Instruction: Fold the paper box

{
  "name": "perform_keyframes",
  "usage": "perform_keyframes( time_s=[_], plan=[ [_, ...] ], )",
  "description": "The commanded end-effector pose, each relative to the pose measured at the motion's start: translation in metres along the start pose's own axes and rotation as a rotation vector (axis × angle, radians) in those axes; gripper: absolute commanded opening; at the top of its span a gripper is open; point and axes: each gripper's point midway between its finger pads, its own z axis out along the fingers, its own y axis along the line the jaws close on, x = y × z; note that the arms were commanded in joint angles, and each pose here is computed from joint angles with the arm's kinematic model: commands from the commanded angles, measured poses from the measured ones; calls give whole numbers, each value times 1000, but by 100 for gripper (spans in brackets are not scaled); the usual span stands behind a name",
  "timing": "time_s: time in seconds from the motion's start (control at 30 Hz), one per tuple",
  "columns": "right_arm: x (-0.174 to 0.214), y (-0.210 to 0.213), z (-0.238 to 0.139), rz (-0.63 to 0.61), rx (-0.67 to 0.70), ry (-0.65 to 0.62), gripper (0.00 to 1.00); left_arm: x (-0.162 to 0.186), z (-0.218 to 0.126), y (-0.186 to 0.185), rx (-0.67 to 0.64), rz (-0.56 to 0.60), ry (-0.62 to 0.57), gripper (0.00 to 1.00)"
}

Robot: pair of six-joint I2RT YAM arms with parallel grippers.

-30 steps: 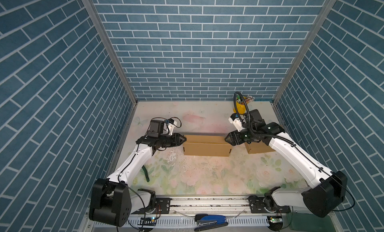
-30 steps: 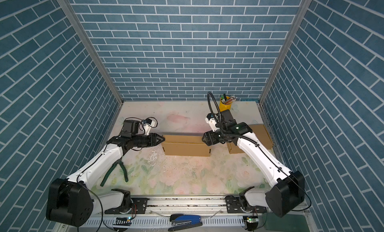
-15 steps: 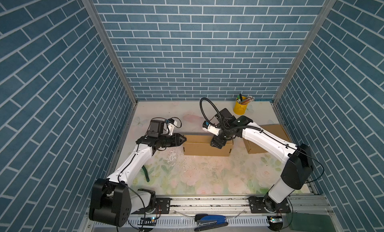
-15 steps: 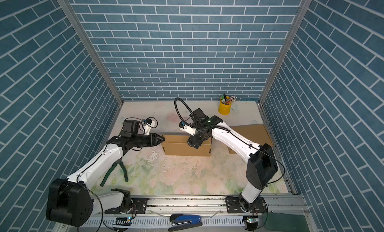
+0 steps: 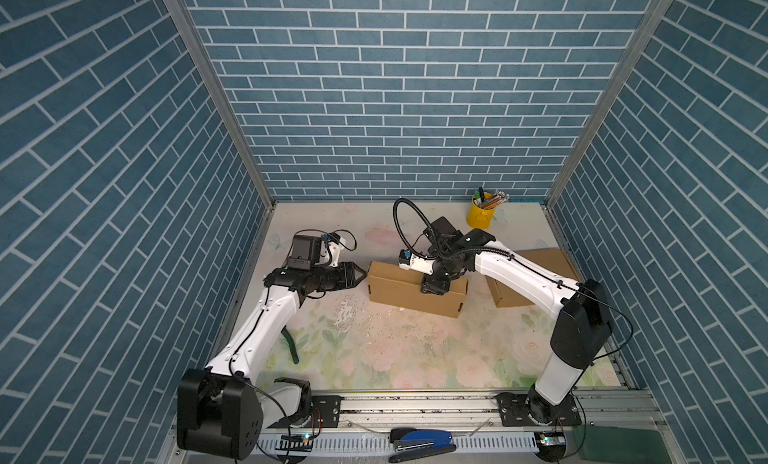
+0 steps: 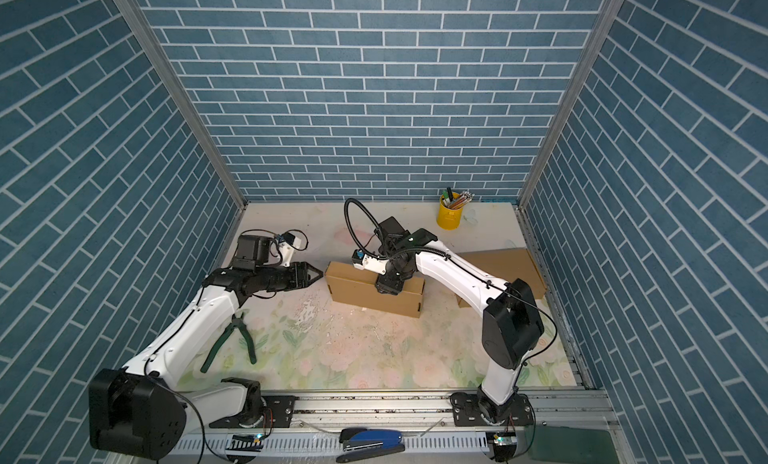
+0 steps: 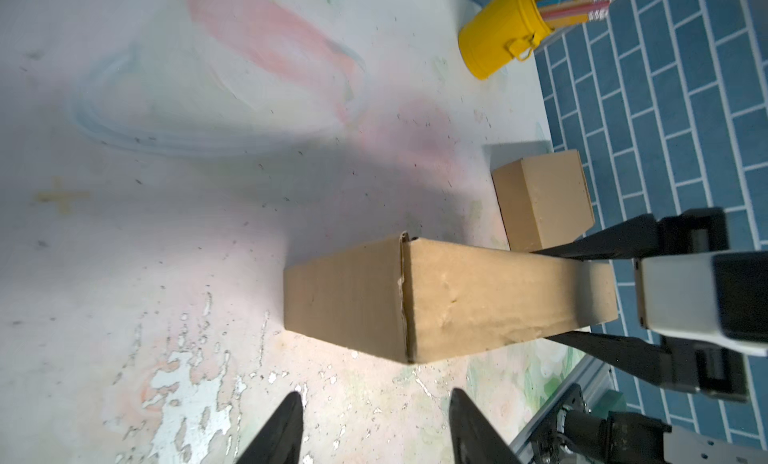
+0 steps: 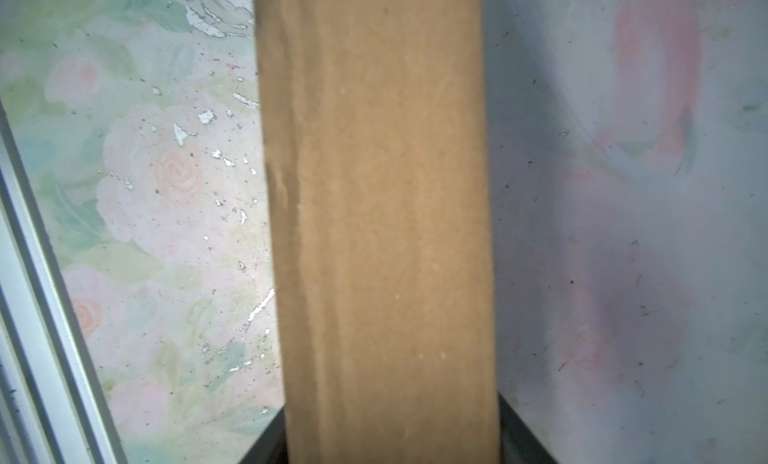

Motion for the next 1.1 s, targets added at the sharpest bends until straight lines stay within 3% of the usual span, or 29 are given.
perform_keyframes(
  time_s=[0.0,0.17,0.33,0.4,0.47,0.6,0.77,0.87,0.93,1.07],
  plan=[
    [-20,-35,-22,-90,147,-43,52,-26,-36,1,-51,2,-102,58],
    [-34,-86,-33,-191,398,-30,42,-50,-69,13,-117,-29,-234,59],
    [-34,-125,-23,-305,667,-11,42,-57,-71,23,-147,-61,-293,60],
    [-29,-121,-15,-326,692,-49,46,-57,-66,28,-146,-79,-311,60],
    [-20,-111,-4,-372,700,-44,59,-56,-61,35,-159,-98,-318,61],
    [11,-71,9,-383,588,33,67,-50,-49,41,-167,-109,-296,62],
    [43,-13,-6,-232,385,16,71,-33,-29,41,-200,-63,-232,64],
    [52,2,-18,-108,335,-24,72,-23,-10,39,-201,-48,-197,65],
    [57,-6,-29,40,342,-66,73,-18,4,36,-196,-34,-179,66],
    [84,-54,-39,509,403,-113,71,-14,40,26,-198,20,-152,68]
  ],
)
